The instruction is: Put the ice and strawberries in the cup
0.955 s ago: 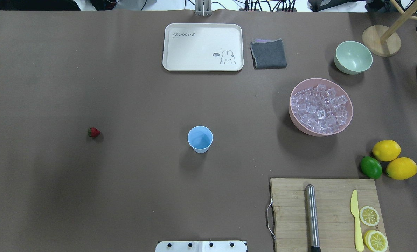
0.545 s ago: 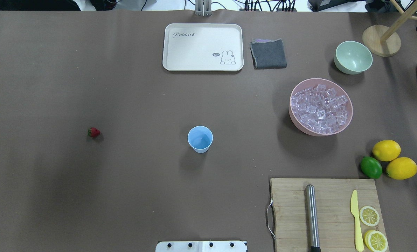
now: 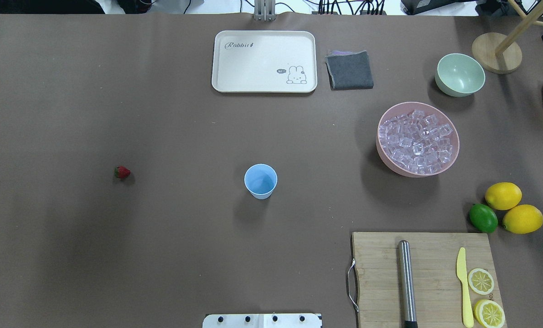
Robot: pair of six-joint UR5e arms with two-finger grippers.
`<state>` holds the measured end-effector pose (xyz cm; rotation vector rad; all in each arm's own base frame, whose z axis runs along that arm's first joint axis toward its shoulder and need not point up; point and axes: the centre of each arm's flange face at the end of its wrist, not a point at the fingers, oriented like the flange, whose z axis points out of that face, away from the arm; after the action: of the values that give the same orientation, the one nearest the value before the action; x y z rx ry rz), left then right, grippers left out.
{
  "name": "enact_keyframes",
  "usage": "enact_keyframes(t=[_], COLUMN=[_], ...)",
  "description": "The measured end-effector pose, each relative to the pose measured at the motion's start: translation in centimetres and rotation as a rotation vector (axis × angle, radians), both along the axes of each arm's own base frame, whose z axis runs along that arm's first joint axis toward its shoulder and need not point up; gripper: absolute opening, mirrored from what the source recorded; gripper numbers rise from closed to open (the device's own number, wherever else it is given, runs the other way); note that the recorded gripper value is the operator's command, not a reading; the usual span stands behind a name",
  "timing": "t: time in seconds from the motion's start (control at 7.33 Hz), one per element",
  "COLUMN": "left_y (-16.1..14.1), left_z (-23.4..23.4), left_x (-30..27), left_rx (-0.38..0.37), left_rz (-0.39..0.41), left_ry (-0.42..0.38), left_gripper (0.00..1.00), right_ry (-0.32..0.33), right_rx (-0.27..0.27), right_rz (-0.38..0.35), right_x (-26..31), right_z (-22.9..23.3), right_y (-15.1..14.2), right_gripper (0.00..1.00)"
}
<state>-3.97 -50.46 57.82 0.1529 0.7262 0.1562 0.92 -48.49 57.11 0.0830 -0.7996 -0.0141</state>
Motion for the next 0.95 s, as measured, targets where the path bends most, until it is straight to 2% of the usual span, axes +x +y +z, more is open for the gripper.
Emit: enact_keyframes(t=[0.55,0.95], left_y=[0.0,0.1], left_z=[-0.1,0.1], left_x=[0.0,0.0], left_rx=[0.002,-0.002], left_rz=[0.0,0.001], left_ry=[0.0,-0.001], left_gripper=[0.98,0.98], right_ry=[-0.054,-0.097], right_rx=[-0.007,0.001], right_rz=[0.031,0.053], right_x=[-8.8,-16.7], right_z=[-7.5,-12.1], right_y=[-3.7,-4.0], right_gripper=[0.99,0.98])
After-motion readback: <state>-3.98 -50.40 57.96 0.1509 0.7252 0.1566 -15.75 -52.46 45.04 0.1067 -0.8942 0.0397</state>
